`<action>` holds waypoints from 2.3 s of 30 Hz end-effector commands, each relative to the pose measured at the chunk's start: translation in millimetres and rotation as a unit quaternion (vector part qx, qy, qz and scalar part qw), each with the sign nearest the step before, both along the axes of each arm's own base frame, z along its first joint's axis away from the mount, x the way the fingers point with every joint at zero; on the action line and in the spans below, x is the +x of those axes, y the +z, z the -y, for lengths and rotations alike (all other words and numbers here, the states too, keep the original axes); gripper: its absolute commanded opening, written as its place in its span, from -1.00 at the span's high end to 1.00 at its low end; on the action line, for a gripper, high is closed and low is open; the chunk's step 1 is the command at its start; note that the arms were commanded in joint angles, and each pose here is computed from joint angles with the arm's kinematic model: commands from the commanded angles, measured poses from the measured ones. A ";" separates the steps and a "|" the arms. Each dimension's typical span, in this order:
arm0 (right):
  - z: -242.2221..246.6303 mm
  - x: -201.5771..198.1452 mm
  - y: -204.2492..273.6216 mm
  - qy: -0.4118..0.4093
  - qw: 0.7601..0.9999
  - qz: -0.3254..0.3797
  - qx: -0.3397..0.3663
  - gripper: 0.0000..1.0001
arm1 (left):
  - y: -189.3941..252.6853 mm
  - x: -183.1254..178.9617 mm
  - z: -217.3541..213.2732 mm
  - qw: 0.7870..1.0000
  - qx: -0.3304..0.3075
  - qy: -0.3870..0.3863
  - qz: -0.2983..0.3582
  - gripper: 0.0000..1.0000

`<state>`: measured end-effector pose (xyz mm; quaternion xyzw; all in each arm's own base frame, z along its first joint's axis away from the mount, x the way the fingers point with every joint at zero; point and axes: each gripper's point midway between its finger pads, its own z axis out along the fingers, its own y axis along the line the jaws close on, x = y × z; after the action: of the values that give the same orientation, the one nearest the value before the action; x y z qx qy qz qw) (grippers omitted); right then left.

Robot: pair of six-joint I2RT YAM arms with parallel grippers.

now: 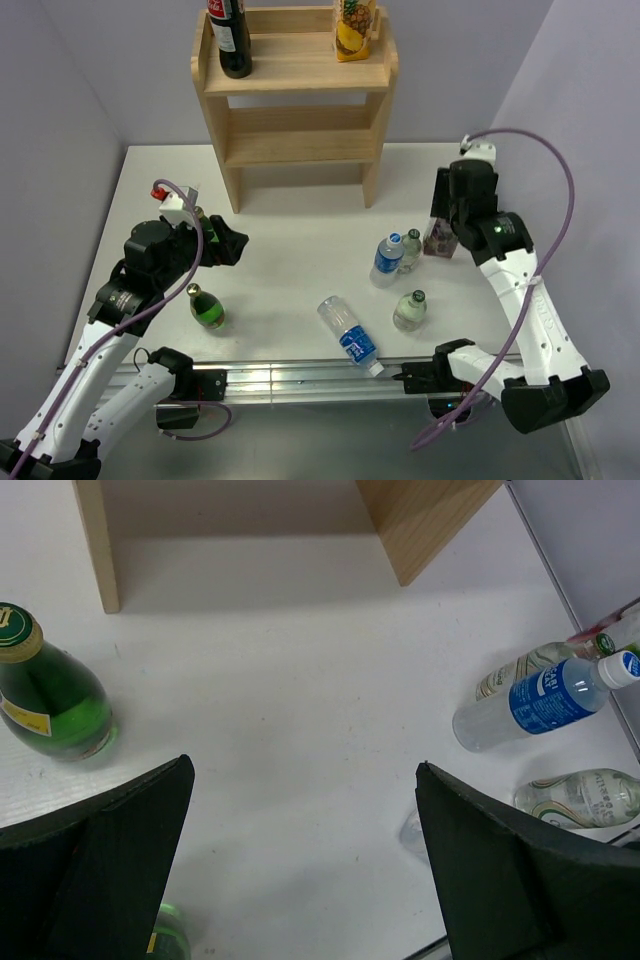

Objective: Place and organize the beverage onto the shelf
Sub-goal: Pick up the drink from the center of the board.

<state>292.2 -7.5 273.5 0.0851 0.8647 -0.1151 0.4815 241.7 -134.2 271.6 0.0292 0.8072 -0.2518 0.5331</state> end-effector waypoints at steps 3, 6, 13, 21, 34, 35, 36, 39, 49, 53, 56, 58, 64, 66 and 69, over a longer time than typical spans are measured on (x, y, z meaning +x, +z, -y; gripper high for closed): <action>-13.1 20.4 193.1 0.021 0.966 0.258 0.020 0.31 | 6.1 6.4 -3.3 1.000 0.003 0.014 0.015 -0.99; -25.7 26.0 227.2 0.048 0.960 0.274 0.017 0.33 | 5.3 7.6 -4.7 1.000 0.005 0.019 0.015 -0.99; -52.9 37.8 285.0 0.092 0.951 0.297 -0.002 0.36 | 1.9 10.7 -6.0 1.000 0.010 0.024 0.010 -0.99; -104.0 21.7 347.4 0.188 0.911 0.366 0.022 0.43 | 15.7 7.3 7.9 0.999 -0.009 -0.017 0.030 -0.99; -184.9 -51.1 327.7 0.435 0.834 0.319 0.119 0.50 | 123.7 -2.1 71.1 0.968 -0.132 -0.174 0.126 -0.99; -200.0 -61.9 318.2 0.482 0.813 0.300 0.128 0.49 | 131.3 -9.8 81.0 0.959 -0.132 -0.207 0.138 -0.99; -203.0 -74.1 315.5 0.505 0.801 0.295 0.133 0.48 | 134.7 -12.1 89.5 0.953 -0.130 -0.231 0.145 -0.99; -222.5 -105.8 301.8 0.588 0.747 0.273 0.150 0.49 | 155.5 -31.9 116.3 0.922 -0.125 -0.314 0.190 -0.99; -239.3 -166.7 275.2 0.708 0.641 0.236 0.177 0.49 | 158.1 -114.0 161.6 0.808 -0.093 -0.507 0.286 -0.99; -241.8 -182.1 268.0 0.736 0.608 0.236 0.184 0.49 | 145.6 -131.7 178.3 0.785 -0.091 -0.552 0.265 -0.99; -241.4 -192.0 269.6 0.751 0.587 0.239 0.184 0.49 | 132.0 -143.2 193.4 0.760 -0.093 -0.600 0.232 -0.99; -242.0 -196.3 269.3 0.759 0.577 0.236 0.185 0.49 | 127.8 -143.9 200.3 0.762 -0.088 -0.601 0.227 -0.99; -241.6 -198.2 264.7 0.763 0.574 0.236 0.181 0.49 | 123.7 -154.7 214.5 0.748 -0.091 -0.621 0.217 -0.99; -240.7 -197.8 262.9 0.763 0.577 0.233 0.177 0.49 | 116.4 -157.1 219.7 0.748 -0.084 -0.626 0.202 -0.99; -239.4 -198.5 260.2 0.766 0.576 0.234 0.166 0.48 | 115.3 -160.4 224.1 0.747 -0.079 -0.630 0.196 -0.86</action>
<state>119.5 239.3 458.4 -0.4664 0.6131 0.4636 0.4377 90.7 -356.9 366.4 0.5201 0.4935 -0.5799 0.3868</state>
